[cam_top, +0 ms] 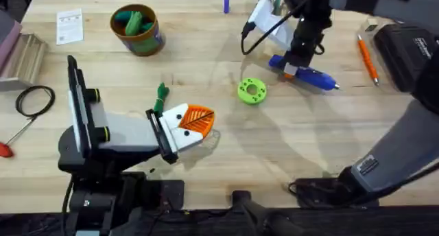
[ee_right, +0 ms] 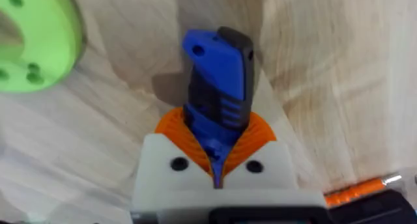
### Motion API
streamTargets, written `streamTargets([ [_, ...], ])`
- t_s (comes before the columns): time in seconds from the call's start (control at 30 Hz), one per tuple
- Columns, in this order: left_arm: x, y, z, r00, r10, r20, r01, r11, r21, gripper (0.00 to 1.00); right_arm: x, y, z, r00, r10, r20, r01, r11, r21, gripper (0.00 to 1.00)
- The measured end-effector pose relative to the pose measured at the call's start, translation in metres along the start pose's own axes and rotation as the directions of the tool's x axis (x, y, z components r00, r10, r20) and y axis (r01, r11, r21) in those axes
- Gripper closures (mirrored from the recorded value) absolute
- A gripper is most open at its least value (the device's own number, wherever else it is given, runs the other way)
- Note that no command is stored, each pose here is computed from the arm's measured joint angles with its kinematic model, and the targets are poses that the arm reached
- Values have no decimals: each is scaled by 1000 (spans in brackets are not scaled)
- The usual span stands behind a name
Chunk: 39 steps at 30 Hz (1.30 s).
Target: Pick up the gripper from the table and insert it into the empty holder that is missing its gripper. Then pick up a screw, insert it into the mounting hole, and use the screwdriver to tighten it. Finally, clean up the table by picking up the vegetable and placing it into the bucket.
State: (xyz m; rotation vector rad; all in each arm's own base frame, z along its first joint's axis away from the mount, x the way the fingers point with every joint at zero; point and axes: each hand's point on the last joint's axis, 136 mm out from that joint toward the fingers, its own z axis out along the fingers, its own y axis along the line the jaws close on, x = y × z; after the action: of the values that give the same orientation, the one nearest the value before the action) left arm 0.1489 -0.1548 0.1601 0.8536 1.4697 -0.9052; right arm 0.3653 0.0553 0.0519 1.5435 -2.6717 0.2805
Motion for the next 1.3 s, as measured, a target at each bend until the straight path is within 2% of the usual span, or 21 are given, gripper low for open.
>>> streamTargets([
  [0.1,0,0,0,1000,0,0,0,1000,0,985,-2,0,5,1000,4,-3,-4,1000,-5,977],
  [0.13,0,0,0,1000,0,0,0,1000,0,985,-2,0,5,1000,14,-2,-14,1000,-6,913],
  [0.3,0,0,0,1000,0,0,0,1000,0,985,-1,-1,3,998,69,-1,-69,998,1,193],
  [0.33,0,0,0,1000,0,0,0,1000,0,985,-2,-1,3,996,93,1,-93,996,3,68],
  [0.37,0,0,0,1000,0,0,0,1000,0,985,-3,-1,2,993,122,5,-122,993,4,24],
  [0.4,0,0,0,1000,0,0,0,1000,0,978,-4,0,0,989,149,12,-149,989,2,14],
  [0.43,0,0,0,1000,5,0,-5,1000,0,893,-6,1,-4,985,173,25,-173,985,0,14],
  [0.5,0,0,0,1000,3,0,-3,1000,0,595,-10,2,-17,975,210,67,-211,978,5,11],
  [0.6,0,0,0,1000,3,0,-3,1000,0,96,-18,3,-54,955,246,163,-256,966,38,11],
  [0.63,0,0,0,1000,2,0,-2,1000,0,45,-20,3,-66,946,258,195,-272,961,47,11],
  [0.77,0,0,0,1000,3,0,-3,1000,0,15,-25,0,-126,876,324,357,-372,925,74,11],
  [0.97,-1,3,0,1000,7,1,-7,1000,-17,16,-12,1,-187,704,491,514,-574,819,5,10],
  [1.1,-2,16,-1,1000,-11,5,11,996,-93,14,6,13,-209,609,582,538,-660,748,-62,9],
  [1.2,-8,25,-5,998,-60,-9,58,983,-172,15,22,23,-223,548,632,548,-705,701,-104,10],
  [1.3,-26,32,-14,995,-98,-29,87,958,-273,15,38,34,-236,492,670,555,-739,659,-141,10],
])
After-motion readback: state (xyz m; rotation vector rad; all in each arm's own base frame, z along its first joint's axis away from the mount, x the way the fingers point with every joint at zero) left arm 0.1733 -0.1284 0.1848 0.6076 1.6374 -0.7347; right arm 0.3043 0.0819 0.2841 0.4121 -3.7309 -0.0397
